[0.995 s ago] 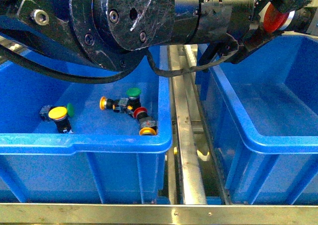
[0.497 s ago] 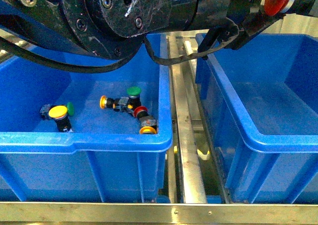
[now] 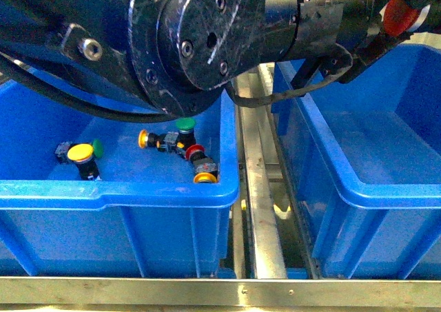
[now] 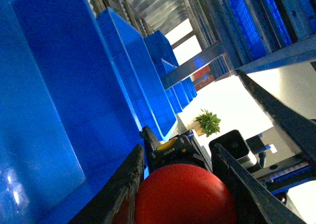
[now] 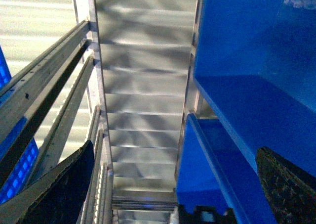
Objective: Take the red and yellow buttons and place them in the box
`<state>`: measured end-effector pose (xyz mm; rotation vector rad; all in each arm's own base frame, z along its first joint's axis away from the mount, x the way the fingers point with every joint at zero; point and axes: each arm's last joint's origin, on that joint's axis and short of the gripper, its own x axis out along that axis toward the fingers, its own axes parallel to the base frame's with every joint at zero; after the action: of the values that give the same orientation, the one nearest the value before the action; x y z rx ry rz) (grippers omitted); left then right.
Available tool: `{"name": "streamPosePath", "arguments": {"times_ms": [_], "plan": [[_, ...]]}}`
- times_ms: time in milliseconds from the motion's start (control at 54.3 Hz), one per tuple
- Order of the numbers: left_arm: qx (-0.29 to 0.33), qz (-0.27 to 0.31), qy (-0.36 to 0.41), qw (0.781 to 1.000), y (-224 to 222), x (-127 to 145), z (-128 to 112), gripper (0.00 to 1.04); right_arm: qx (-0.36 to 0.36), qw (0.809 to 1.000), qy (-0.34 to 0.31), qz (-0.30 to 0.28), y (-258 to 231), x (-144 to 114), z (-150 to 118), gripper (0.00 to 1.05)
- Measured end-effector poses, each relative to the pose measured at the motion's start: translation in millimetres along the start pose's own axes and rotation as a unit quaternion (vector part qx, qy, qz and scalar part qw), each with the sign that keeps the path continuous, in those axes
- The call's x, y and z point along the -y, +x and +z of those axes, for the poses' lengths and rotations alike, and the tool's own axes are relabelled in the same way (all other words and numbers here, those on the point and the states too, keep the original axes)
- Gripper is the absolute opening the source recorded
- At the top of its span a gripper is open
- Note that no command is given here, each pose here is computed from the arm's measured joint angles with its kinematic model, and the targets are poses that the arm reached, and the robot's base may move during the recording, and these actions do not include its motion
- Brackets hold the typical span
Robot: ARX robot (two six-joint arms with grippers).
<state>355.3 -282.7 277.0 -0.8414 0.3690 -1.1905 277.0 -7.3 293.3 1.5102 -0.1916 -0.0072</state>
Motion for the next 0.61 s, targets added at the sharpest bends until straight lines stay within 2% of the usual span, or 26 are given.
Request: {"name": "streamPosePath", "arguments": {"times_ms": [166,608], "plan": [[-0.004,-0.002,-0.01,1.0,7.0,-5.4,-6.6,0.33,0.005,1.0,0.006,0.002,-0.6,-6.2,1.6,0.98],[0.008,-0.027,-0.013,1.0,21.7,9.1,-7.0,0.33,-0.006,1.0,0.011,0.009,-5.1,-11.8,-1.9,0.98]]}}
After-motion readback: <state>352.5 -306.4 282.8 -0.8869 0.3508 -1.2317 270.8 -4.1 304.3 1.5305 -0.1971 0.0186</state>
